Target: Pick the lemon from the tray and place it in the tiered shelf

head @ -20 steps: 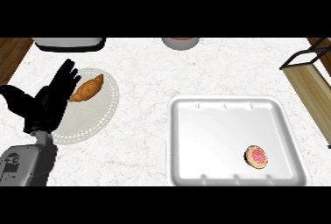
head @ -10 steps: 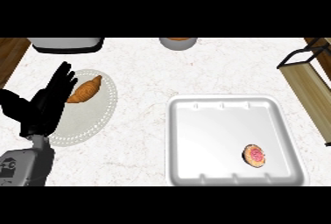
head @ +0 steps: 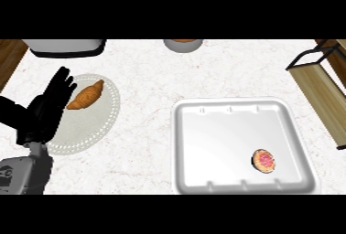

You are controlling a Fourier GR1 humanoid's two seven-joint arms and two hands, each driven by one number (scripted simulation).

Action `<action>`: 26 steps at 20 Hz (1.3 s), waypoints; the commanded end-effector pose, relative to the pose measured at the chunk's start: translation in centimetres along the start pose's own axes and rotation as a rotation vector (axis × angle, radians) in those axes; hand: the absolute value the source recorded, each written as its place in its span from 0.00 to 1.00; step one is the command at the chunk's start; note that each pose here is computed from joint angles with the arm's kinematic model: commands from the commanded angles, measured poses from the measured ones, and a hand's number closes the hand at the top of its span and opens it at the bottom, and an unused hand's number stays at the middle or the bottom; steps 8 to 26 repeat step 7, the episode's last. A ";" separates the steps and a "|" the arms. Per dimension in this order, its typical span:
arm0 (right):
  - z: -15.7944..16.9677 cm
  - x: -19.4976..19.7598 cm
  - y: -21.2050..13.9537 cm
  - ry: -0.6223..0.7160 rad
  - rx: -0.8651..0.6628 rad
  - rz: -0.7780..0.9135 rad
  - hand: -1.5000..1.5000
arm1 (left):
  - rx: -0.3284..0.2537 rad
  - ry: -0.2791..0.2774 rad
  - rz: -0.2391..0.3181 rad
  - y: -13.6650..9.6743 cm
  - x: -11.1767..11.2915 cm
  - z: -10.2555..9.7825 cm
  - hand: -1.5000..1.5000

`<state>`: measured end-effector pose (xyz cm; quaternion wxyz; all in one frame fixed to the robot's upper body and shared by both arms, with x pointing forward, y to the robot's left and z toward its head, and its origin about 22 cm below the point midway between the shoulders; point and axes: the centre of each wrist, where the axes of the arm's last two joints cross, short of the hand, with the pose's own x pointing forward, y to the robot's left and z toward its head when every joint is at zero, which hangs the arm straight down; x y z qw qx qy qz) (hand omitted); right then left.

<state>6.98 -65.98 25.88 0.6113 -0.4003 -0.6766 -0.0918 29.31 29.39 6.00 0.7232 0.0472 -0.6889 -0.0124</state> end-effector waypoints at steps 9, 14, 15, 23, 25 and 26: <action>4.9 -2.2 -4.5 -0.149 0.110 0.086 0.00 | -0.027 0.003 0.005 -1.3 0.3 -0.3 0.50; 4.9 -2.2 -4.5 -0.149 0.110 0.086 0.00 | -0.027 0.003 0.005 -1.3 0.3 -0.3 0.50; 4.9 -2.2 -4.5 -0.149 0.110 0.086 0.00 | -0.027 0.003 0.005 -1.3 0.3 -0.3 0.50; 4.9 -2.2 -4.5 -0.149 0.110 0.086 0.00 | -0.027 0.003 0.005 -1.3 0.3 -0.3 0.50; 4.9 -2.2 -4.5 -0.149 0.110 0.086 0.00 | -0.027 0.003 0.005 -1.3 0.3 -0.3 0.50; 4.9 -2.2 -4.5 -0.149 0.110 0.086 0.00 | -0.027 0.003 0.005 -1.3 0.3 -0.3 0.50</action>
